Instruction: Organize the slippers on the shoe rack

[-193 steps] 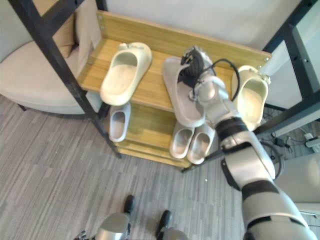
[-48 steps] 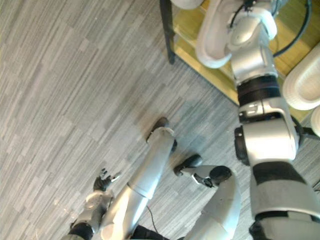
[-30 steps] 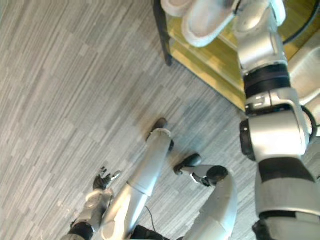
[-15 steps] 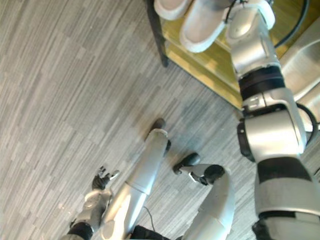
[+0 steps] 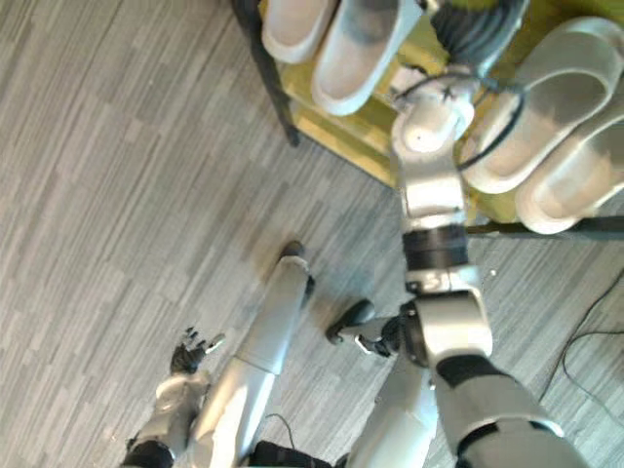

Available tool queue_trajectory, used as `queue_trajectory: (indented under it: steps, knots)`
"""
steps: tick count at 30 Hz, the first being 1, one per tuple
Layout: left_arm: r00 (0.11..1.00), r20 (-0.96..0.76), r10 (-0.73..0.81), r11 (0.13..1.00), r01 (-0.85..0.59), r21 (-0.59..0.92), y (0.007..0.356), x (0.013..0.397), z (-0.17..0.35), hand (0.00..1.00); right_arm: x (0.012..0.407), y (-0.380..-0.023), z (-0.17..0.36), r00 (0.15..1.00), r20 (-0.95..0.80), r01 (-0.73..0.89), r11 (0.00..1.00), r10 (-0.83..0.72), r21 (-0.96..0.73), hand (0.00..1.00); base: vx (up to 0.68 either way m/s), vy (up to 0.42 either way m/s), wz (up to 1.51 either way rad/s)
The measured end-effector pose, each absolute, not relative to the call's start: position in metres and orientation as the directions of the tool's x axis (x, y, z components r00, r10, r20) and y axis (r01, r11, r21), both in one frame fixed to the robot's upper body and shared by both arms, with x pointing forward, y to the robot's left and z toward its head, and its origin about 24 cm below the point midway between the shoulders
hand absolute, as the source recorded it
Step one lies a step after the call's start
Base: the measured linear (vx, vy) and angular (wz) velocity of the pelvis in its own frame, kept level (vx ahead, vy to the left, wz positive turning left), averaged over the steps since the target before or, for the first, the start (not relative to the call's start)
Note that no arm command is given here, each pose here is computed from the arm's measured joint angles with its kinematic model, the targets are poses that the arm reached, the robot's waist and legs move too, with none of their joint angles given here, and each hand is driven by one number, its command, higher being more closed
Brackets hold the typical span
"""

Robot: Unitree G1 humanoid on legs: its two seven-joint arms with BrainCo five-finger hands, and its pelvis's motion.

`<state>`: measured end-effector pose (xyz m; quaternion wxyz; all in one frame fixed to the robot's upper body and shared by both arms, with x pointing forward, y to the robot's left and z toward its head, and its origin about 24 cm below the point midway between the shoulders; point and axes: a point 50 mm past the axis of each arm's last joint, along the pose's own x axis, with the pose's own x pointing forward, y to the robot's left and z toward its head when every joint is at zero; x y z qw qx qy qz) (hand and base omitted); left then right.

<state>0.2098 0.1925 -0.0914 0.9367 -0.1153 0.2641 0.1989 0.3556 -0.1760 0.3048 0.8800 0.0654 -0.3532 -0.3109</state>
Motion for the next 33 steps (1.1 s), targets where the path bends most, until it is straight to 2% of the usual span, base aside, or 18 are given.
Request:
queue_trajectory:
  steps: [7, 14, 22, 26, 33]
  knots:
    - [0.768, -0.551, 0.327, 0.885, -0.453, -0.105, 0.197, 0.206, -0.093, 0.0, 0.364, -0.161, 0.267, 0.723, 0.451, 0.308, 0.828, -0.524, 0.468, 0.0, -0.03, 0.039, -0.1]
    - [0.765, -0.555, 0.327, 0.888, -0.449, -0.096, 0.197, 0.204, -0.094, 0.0, 0.376, -0.151, 0.25, 0.819, 0.397, 0.18, 0.842, -0.415, 0.509, 0.0, -0.02, 0.024, -0.05]
    - [0.757, -0.566, 0.328, 0.888, -0.452, -0.09, 0.198, 0.203, -0.097, 0.0, 0.383, -0.122, 0.245, 0.876, 0.406, 0.045, 0.882, -0.261, 0.47, 0.0, -0.02, 0.011, 0.0]
    - [0.758, -0.571, 0.315, 0.892, -0.441, -0.095, 0.197, 0.202, -0.098, 0.0, 0.387, -0.103, 0.251, 0.895, 0.405, -0.047, 0.864, -0.187, 0.502, 0.0, -0.02, 0.022, 0.02]
    - [0.752, -0.578, 0.317, 0.895, -0.439, -0.08, 0.196, 0.203, -0.1, 0.0, 0.388, -0.095, 0.252, 0.903, 0.384, -0.07, 0.814, -0.194, 0.577, 0.0, 0.0, 0.0, 0.0]
